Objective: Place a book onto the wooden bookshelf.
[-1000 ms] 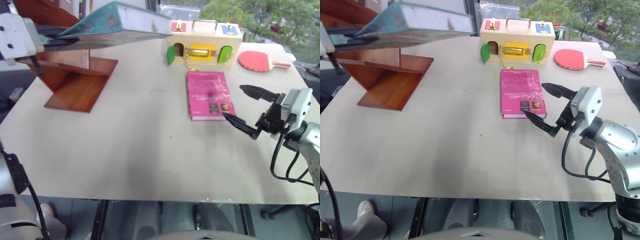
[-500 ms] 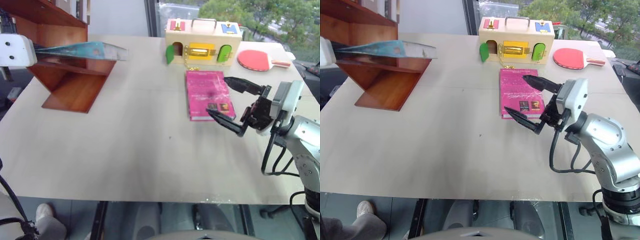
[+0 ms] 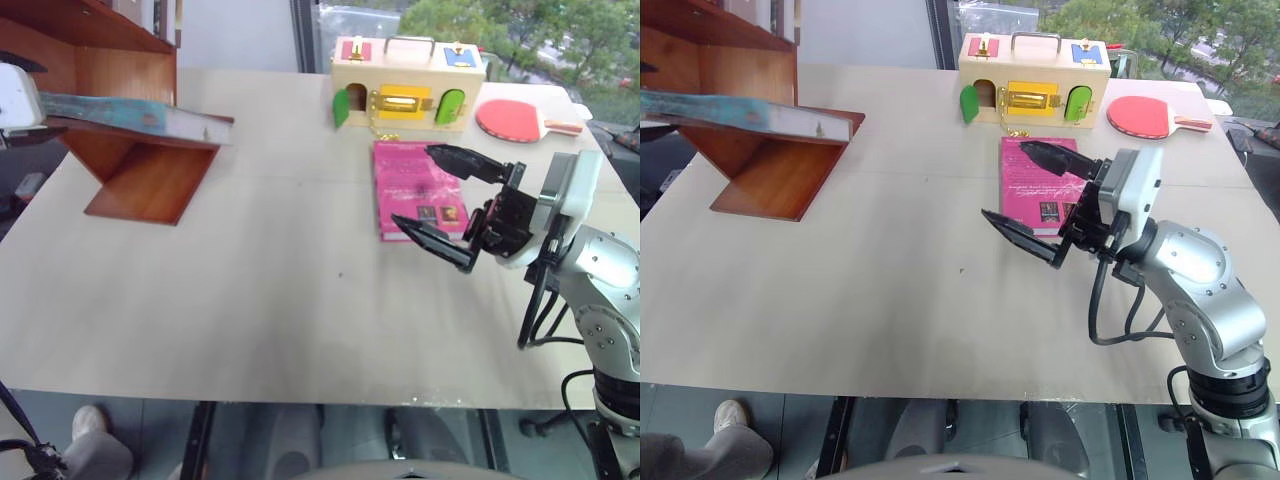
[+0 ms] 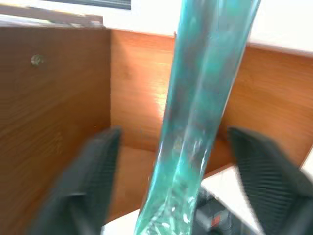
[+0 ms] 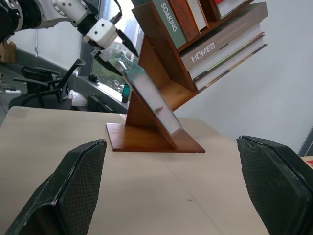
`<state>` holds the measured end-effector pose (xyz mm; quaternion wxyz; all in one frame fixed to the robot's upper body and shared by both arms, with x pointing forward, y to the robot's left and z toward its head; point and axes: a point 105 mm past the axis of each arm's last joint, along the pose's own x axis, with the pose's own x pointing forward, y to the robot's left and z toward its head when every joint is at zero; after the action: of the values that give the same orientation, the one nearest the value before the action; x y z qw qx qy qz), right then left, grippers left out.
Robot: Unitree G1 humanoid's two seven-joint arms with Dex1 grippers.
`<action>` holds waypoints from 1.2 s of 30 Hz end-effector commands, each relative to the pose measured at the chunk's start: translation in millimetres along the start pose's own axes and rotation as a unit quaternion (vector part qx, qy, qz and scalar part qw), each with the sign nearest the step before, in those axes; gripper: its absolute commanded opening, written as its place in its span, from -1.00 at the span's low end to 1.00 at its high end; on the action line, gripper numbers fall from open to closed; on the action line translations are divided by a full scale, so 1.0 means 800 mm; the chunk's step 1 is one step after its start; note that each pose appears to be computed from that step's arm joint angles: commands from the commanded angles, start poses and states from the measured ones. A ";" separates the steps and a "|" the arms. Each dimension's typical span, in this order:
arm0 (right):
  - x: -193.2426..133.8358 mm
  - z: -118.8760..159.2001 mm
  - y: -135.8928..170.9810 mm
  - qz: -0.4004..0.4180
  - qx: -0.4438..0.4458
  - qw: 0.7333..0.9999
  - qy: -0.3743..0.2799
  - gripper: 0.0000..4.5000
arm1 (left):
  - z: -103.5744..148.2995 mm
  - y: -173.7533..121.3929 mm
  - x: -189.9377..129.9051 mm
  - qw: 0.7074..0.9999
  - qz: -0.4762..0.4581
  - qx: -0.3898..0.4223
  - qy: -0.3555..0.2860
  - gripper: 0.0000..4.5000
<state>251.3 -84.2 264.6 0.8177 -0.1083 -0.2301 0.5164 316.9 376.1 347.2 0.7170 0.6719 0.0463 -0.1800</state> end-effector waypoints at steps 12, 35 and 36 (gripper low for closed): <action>-0.005 -0.004 -0.034 0.025 -0.009 1.000 0.007 1.00 | 0.080 -0.004 -0.062 0.954 0.129 0.054 -0.265 0.74; -0.018 0.011 -0.030 -0.003 -0.027 0.999 0.026 1.00 | 0.166 -0.062 0.112 0.790 0.362 -0.418 -0.264 -0.61; -0.017 0.012 -0.029 -0.005 -0.027 0.999 0.026 1.00 | 0.155 -0.059 0.112 0.784 0.381 -0.425 -0.246 -0.61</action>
<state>267.5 -107.0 267.7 0.8258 -0.1364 -0.2005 0.5092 363.3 218.0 278.2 0.9279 0.1977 -0.3086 -0.0682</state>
